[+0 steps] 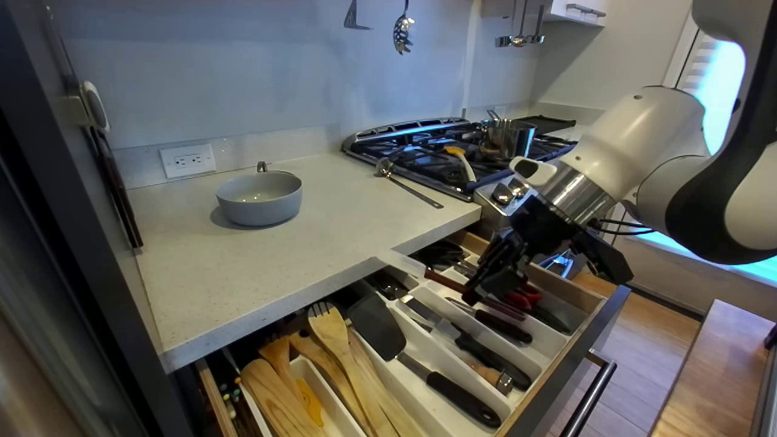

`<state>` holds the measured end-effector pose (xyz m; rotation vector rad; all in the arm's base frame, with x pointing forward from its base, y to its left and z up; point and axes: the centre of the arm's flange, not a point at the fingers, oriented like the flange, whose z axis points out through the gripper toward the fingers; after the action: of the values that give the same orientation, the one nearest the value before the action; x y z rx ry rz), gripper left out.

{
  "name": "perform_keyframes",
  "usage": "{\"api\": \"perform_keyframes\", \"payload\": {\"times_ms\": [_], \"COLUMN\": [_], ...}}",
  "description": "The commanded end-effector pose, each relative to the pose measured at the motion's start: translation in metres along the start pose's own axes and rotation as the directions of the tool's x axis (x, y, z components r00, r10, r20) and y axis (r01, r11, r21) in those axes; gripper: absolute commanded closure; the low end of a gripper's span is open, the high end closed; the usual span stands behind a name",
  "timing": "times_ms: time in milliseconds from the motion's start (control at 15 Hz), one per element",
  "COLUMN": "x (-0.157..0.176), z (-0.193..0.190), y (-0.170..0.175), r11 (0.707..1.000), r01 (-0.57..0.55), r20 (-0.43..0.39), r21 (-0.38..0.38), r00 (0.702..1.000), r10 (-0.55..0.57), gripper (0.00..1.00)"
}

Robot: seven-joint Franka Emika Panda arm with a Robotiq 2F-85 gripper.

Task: Remove the white and brown spatula from the open drawer and put it on top of the grey bowl

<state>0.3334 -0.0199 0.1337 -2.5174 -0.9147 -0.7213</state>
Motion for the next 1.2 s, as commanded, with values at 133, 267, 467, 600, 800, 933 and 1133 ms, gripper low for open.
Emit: {"api": "perform_keyframes", "payload": {"times_ms": [133, 267, 467, 600, 800, 933, 1133], "x": [0.027, 0.023, 0.033, 0.07, 0.131, 0.177, 0.243], "z": [-0.062, -0.041, -0.032, -0.024, -0.008, 0.003, 0.019], "y": [0.0, -0.002, -0.005, 0.009, 0.034, 0.041, 0.044], "r11": [0.985, 0.988, 0.978, 0.952, 0.903, 0.881, 0.85], "r01": [-0.166, -0.141, -0.2, -0.308, -0.429, -0.472, -0.526], "r20": [-0.291, -0.263, -0.306, -0.406, -0.498, -0.529, -0.55], "r21": [0.052, 0.058, 0.062, 0.007, -0.022, -0.032, -0.008], "r00": [0.941, 0.953, 0.929, 0.869, 0.788, 0.756, 0.712], "r10": [0.174, 0.151, 0.21, 0.284, 0.362, 0.386, 0.435], "gripper": [0.95, 0.79, 0.95, 0.95, 0.95, 0.95, 0.95]}}
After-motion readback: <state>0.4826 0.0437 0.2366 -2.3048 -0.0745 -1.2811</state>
